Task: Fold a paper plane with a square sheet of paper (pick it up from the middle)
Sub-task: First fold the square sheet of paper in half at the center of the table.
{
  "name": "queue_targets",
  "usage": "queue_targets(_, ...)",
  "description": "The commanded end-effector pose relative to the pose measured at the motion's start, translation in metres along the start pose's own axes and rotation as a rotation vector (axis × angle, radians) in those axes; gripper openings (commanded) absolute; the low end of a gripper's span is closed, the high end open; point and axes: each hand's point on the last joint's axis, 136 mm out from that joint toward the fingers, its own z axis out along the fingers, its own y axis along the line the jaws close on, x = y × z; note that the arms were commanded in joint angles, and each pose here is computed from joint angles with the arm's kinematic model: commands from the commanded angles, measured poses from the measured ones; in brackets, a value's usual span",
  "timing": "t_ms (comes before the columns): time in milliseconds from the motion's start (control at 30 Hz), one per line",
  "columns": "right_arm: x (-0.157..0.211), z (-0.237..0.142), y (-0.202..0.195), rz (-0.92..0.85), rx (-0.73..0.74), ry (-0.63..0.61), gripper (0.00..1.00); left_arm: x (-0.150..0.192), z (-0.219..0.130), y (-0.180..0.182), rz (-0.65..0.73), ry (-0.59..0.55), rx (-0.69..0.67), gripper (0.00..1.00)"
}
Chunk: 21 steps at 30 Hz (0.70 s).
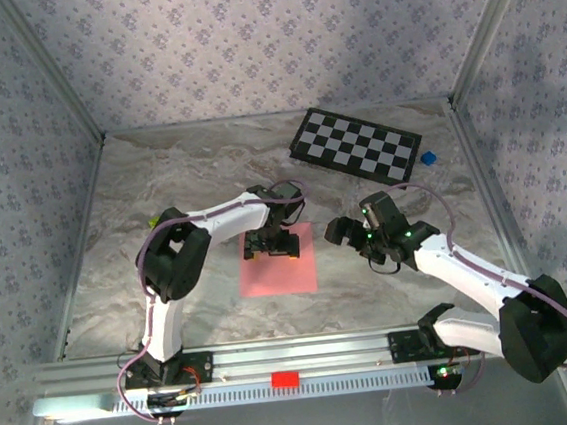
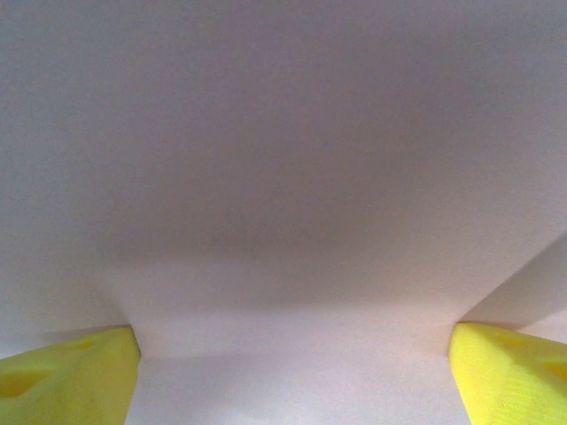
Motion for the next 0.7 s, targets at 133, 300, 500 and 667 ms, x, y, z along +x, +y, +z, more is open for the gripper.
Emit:
queue_targets(133,0.004,-0.001,-0.007,0.008,0.026,0.021,0.99,0.023,0.035,0.004,0.015,0.087,-0.043,0.89)
queue_targets(300,0.004,-0.001,-0.007,0.011,0.027,0.019,0.99,0.02,0.029,0.0,0.02,0.073,-0.029,0.88)
queue_targets(500,0.003,-0.003,-0.009,0.014,0.033,0.011,0.99,0.014,0.018,-0.005,0.02,0.043,0.0,0.81)
queue_targets(667,0.001,-0.007,-0.01,0.027,0.04,-0.01,0.99,0.009,0.006,-0.009,0.025,-0.006,0.036,0.7)
